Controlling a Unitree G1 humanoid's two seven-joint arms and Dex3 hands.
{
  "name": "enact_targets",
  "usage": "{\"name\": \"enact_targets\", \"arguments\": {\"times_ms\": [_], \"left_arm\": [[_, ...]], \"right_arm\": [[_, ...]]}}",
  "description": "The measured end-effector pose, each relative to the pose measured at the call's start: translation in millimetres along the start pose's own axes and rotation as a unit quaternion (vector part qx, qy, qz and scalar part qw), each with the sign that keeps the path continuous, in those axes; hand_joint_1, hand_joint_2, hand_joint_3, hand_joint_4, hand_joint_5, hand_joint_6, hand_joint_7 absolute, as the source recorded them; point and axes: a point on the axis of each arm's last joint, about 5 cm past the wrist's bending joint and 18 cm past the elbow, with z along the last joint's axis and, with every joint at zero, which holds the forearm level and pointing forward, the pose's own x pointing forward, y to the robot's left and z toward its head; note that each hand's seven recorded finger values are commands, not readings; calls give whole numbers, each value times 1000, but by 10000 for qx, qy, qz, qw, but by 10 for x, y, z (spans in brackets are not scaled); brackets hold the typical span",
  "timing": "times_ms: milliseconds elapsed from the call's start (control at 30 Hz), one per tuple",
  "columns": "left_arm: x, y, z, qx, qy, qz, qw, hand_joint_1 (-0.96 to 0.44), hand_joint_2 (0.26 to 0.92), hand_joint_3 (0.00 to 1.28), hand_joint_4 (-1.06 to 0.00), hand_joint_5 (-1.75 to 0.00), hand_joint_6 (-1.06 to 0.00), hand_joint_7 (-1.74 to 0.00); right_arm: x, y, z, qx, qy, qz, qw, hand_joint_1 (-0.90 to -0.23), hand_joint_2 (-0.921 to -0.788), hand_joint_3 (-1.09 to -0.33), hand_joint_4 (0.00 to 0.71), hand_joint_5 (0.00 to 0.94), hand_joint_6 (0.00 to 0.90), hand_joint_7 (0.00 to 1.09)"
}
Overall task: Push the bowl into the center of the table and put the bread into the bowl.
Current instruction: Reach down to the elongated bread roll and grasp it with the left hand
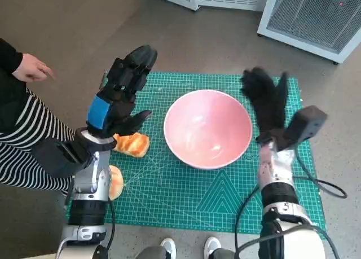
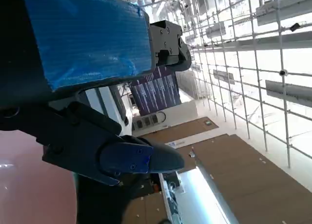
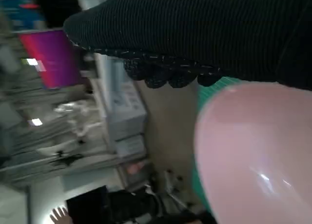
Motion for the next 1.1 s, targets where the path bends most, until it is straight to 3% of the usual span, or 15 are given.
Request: {"name": "enact_targets", "arguments": {"times_ms": [167,300,467,667,1100], "left_arm": [[7,-17,-6,-15,4,31,10000,-694,921,278,-71,-100,1,-505],[20,-46,-16,-56,-3,26,10000,-699,921,280,-73,-94,1,-514],[73,-84,-13,-86,-60,-43,9999,-710,921,280,-79,-88,1,-529],[176,-124,17,-94,-178,-198,9996,-716,921,286,-85,-85,1,-540],[326,-178,82,-251,-329,-584,9974,-686,921,299,-78,-92,1,-546]], "right_arm": [[28,19,225,-416,-893,465,9941,-702,-921,-691,68,8,75,333],[-21,50,366,-732,-1384,834,9841,-715,-921,-685,78,9,61,363],[-98,95,522,-1152,-1741,1255,9699,-723,-921,-688,97,12,44,409],[-155,121,687,-1484,-2043,1518,9556,-740,-921,-694,124,13,11,509],[-226,164,747,-1554,-2075,1688,9509,-761,-921,-697,131,9,-1,542]]}}
